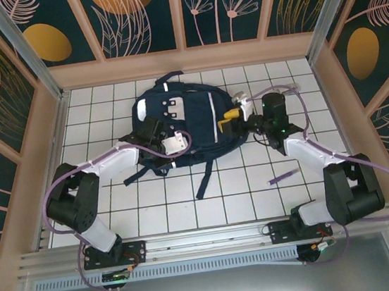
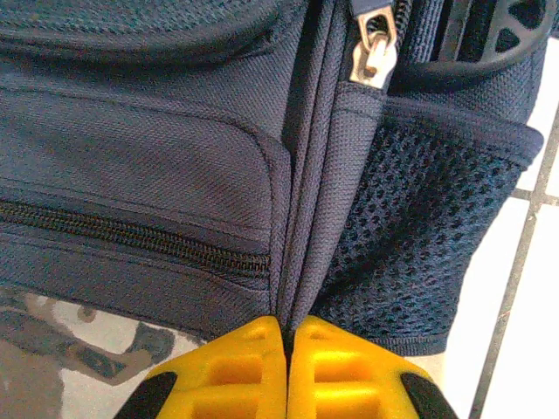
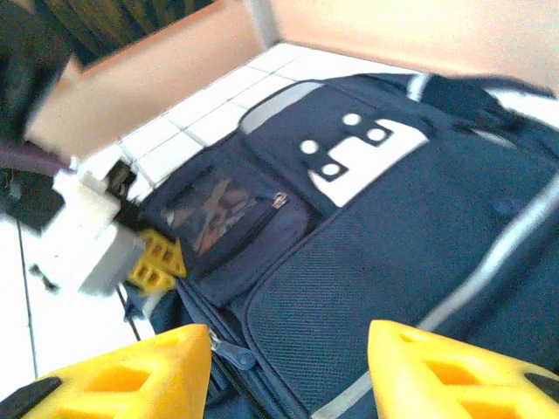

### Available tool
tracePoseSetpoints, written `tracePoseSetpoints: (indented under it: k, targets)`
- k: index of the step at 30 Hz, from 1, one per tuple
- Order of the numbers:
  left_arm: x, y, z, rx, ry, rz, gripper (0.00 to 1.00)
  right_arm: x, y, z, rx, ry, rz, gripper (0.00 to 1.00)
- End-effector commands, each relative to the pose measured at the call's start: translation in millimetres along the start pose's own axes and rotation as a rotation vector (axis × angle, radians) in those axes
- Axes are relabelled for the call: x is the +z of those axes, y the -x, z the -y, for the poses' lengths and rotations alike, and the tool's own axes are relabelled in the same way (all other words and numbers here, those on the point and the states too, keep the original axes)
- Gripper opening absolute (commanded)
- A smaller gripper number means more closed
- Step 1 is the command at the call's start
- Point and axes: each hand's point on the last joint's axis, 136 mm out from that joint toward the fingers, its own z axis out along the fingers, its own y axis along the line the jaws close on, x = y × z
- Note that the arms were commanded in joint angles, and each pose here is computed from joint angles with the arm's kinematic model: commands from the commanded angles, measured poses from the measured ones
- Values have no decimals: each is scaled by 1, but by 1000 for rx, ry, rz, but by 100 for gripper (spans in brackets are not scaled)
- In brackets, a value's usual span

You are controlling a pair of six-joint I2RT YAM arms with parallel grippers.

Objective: Pack the student bag

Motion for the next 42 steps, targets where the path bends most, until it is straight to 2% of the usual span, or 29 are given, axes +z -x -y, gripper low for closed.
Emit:
tracePoseSetpoints:
  k: [1,4,6,11,14,17,21,24,26,30,35,42]
  targets:
    - [-16,17,4,45,14,117,0,26,-28,-43,-482,244,-117,51]
    - [-28,27,4,52,45,184,0,54,-73,-50,-655,304,-365,51]
    - [-31,28,8,68,46,203,0,68,-89,-42,-720,288,-444,47]
    - [-34,32,12,85,35,235,0,86,-85,-47,-734,323,-403,44]
    - [-37,38,6,79,50,249,0,79,-95,-53,-687,387,-479,44]
    - [-40,43,4,80,59,274,0,73,-107,-52,-662,390,-530,43]
    - [-41,45,4,81,61,282,0,71,-110,-52,-648,378,-546,22]
    - [-39,42,5,76,60,273,0,70,-107,-52,-643,370,-539,13]
    - [-39,40,6,75,61,268,0,68,-105,-53,-646,362,-533,11]
    - [-33,29,5,69,77,229,0,59,-101,-50,-659,326,-522,6]
    - [-27,15,1,53,77,203,0,43,-113,-45,-667,273,-595,0]
    - [-25,6,4,61,51,181,0,-2,-128,10,-536,42,-767,0]
